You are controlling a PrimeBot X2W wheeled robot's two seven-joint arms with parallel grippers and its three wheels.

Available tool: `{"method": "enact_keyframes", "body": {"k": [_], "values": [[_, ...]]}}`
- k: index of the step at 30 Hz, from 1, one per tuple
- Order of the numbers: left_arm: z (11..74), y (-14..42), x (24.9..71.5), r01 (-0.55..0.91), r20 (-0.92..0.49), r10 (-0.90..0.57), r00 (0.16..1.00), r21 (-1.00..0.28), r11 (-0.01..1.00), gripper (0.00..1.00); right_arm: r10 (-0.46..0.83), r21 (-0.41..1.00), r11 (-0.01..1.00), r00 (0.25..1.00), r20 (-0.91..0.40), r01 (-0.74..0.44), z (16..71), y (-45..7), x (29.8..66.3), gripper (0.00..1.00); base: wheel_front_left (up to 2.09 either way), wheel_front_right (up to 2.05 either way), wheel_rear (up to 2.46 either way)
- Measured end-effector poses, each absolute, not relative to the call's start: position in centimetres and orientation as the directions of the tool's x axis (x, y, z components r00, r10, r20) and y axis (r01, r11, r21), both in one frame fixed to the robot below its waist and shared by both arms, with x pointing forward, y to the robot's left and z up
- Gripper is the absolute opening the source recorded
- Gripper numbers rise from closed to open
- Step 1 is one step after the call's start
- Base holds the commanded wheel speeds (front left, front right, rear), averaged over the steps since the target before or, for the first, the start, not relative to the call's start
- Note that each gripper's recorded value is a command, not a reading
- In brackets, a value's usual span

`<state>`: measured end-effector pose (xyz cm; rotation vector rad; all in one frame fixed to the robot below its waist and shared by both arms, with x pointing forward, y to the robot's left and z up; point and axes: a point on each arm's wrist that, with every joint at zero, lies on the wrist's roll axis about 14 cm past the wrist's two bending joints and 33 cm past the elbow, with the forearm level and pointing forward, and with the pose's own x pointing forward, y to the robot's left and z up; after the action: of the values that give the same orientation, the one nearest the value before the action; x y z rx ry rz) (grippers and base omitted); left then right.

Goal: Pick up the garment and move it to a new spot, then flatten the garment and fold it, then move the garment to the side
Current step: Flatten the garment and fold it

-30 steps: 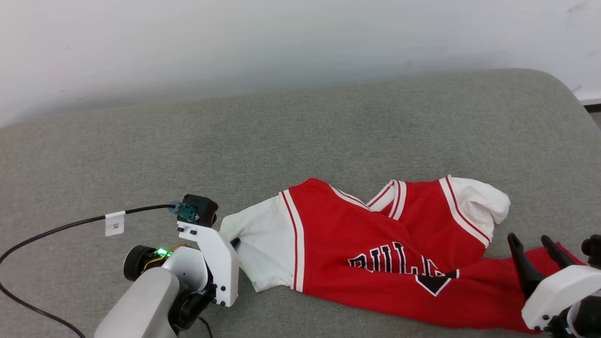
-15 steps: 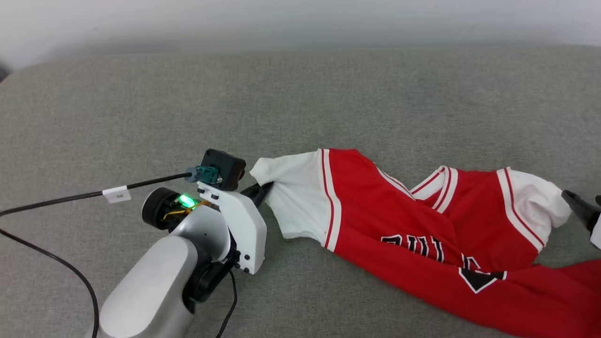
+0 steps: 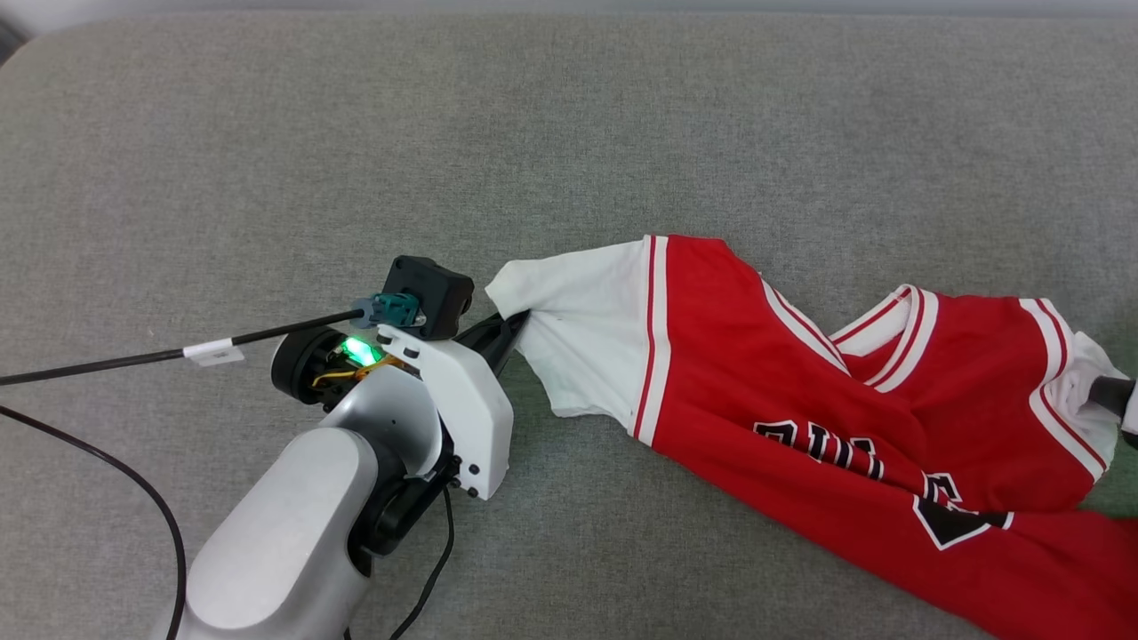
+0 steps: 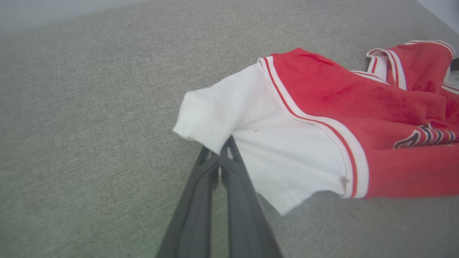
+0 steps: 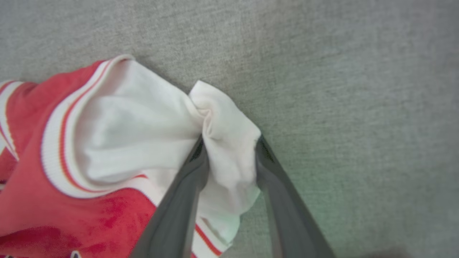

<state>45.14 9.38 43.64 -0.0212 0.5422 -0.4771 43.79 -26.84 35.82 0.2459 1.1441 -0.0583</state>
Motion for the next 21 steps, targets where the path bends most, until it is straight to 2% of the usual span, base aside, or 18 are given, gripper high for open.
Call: {"method": "enact_keyframes", "body": {"k": [3,6,9,13,18,21], "values": [[43.8,9.5,45.1,0.430,-0.491,-0.439,0.752,-0.140,0.892,0.00,0.102,0.180,0.970,0.395,-0.913,0.166,35.8,-26.0,43.5,0.00,0.00,0.00,0.00],[44.2,9.7,44.9,0.426,-0.484,-0.435,0.759,-0.137,0.894,0.00,0.097,0.175,0.973,0.417,-0.904,0.152,36.7,-25.9,43.8,0.00,0.00,0.00,0.00],[45.3,10.5,45.2,0.407,-0.454,-0.412,0.790,-0.114,0.906,0.00,0.065,0.133,0.986,0.506,-0.860,0.099,38.7,-25.9,44.9,0.00,0.00,0.00,0.00],[47.7,12.3,46.1,0.359,-0.391,-0.356,0.849,-0.067,0.931,0.00,0.011,0.043,0.999,0.673,-0.740,0.031,43.7,-26.5,47.3,0.00,0.00,0.00,0.00],[52.4,14.5,47.3,0.284,-0.267,-0.278,0.923,-0.017,0.959,0.00,-0.010,-0.031,0.999,0.806,-0.592,-0.010,49.5,-26.5,48.5,0.00,0.00,0.00,0.00],[55.3,16.1,47.9,0.229,-0.194,-0.225,0.955,-0.004,0.974,0.00,-0.018,-0.080,0.996,0.857,-0.514,-0.027,52.7,-26.7,48.6,0.00,0.00,0.00,0.00]]}}
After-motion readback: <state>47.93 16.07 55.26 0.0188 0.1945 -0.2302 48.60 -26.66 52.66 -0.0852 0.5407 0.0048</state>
